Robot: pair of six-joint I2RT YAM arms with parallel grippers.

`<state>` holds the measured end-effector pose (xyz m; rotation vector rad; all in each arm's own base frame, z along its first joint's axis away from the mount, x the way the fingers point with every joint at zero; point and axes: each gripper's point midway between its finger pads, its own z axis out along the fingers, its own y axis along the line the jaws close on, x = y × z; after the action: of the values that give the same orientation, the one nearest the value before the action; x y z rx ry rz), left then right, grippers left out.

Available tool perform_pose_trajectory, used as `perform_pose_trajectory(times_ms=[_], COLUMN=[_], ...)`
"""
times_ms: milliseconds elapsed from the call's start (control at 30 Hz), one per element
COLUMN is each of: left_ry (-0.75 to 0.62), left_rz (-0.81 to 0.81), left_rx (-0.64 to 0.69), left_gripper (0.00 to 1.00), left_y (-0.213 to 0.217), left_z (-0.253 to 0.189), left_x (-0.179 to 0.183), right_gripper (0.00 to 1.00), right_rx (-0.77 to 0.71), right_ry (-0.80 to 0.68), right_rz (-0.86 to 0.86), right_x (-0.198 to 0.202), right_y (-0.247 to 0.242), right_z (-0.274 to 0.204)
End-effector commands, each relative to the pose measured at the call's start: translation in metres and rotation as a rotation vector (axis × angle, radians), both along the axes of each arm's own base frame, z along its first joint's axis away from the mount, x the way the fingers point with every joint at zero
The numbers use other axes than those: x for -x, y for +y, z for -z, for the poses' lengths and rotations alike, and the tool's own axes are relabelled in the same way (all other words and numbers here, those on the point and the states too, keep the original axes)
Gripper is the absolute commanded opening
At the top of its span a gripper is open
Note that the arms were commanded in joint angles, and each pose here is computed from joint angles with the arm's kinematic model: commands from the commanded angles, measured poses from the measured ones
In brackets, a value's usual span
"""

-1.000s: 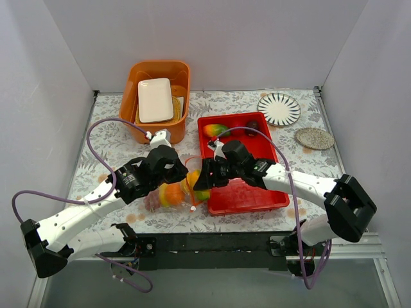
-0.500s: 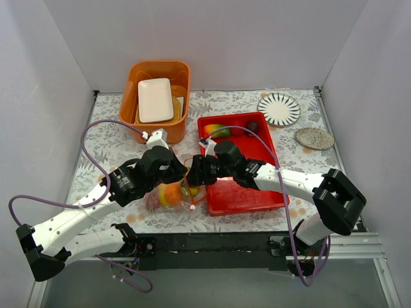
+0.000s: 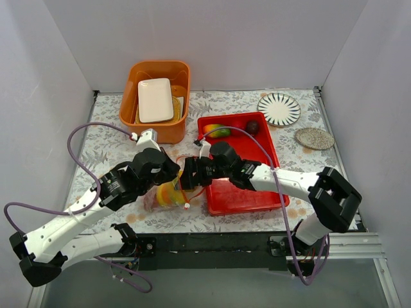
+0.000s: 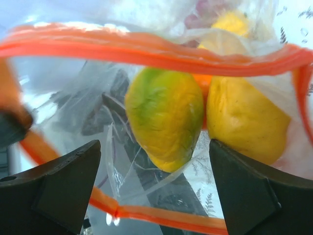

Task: Place the food in the zip-top bag and seal the zipper
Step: Place the fake fruit in the zipper food storage bag, then pick up the fake fruit from the bin.

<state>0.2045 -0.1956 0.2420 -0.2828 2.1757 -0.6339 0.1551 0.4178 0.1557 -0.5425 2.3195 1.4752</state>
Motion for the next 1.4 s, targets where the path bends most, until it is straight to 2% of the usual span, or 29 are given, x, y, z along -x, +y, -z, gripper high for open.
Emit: perform_pose_trajectory(times_ms=[0, 167, 333, 400, 533, 633, 767, 900, 967, 1100, 1233, 1367], left_ry=[-0.053, -0.073, -0.121, -0.144, -0.142, -0.08, 0.001, -0.067, -0.117, -0.156, -0.102, -0.04], left_rz=[-0.071, -0.168, -0.284, -0.333, -0.376, -0.314, -0.291, -0.294, -0.33, -0.286, -0.187, -0.072], left_rx=[0.018, 0.019, 0.04, 0.008, -0.096, -0.155, -0.154, -0.124, -0.103, -0.169, -0.219, -0.197], left_gripper=[0.0, 0.0, 0.0, 0.0, 0.0, 0.0, 0.0, 0.0, 0.0, 0.0, 0.0, 0.0], left_y=[0.016, 0.037, 0.072, 0.092, 0.111, 0.096, 0.079, 0.085, 0.097, 0.102, 0.081, 0.049], left_z=[-0.024, -0.033, -0.056, -0.074, -0.075, -0.05, -0.029, -0.056, -0.089, -0.103, -0.07, -0.037], left_x=[-0.004, -0.004, 0.001, 0.005, 0.006, 0.006, 0.006, 0.004, 0.004, 0.005, 0.003, 0.003], right_gripper=[0.98, 0.98, 0.98, 0.98, 0.98, 0.98, 0.98, 0.98, 0.98, 0.98, 0.98, 0.98], right_rx=[-0.065, 0.083, 0.158, 0.222, 0.294, 0.307, 0.333, 0.361, 0.397, 0.427, 0.467, 0.517], right_ry=[-0.155, -0.262, -0.349, -0.36, -0.342, -0.318, -0.3, -0.312, -0.31, -0.317, -0.315, -0.339], right_rz=[0.049, 0.218, 0.382, 0.434, 0.471, 0.464, 0.452, 0.458, 0.468, 0.494, 0.548, 0.573], right_x=[-0.009, -0.031, -0.049, -0.056, -0.062, -0.064, -0.068, -0.076, -0.084, -0.101, -0.131, -0.168], right_y=[-0.008, -0.049, -0.094, -0.113, -0.131, -0.134, -0.133, -0.137, -0.143, -0.151, -0.163, -0.165], right_z=[-0.05, -0.05, -0.065, -0.06, -0.046, -0.037, -0.032, -0.033, -0.03, -0.028, -0.03, -0.026])
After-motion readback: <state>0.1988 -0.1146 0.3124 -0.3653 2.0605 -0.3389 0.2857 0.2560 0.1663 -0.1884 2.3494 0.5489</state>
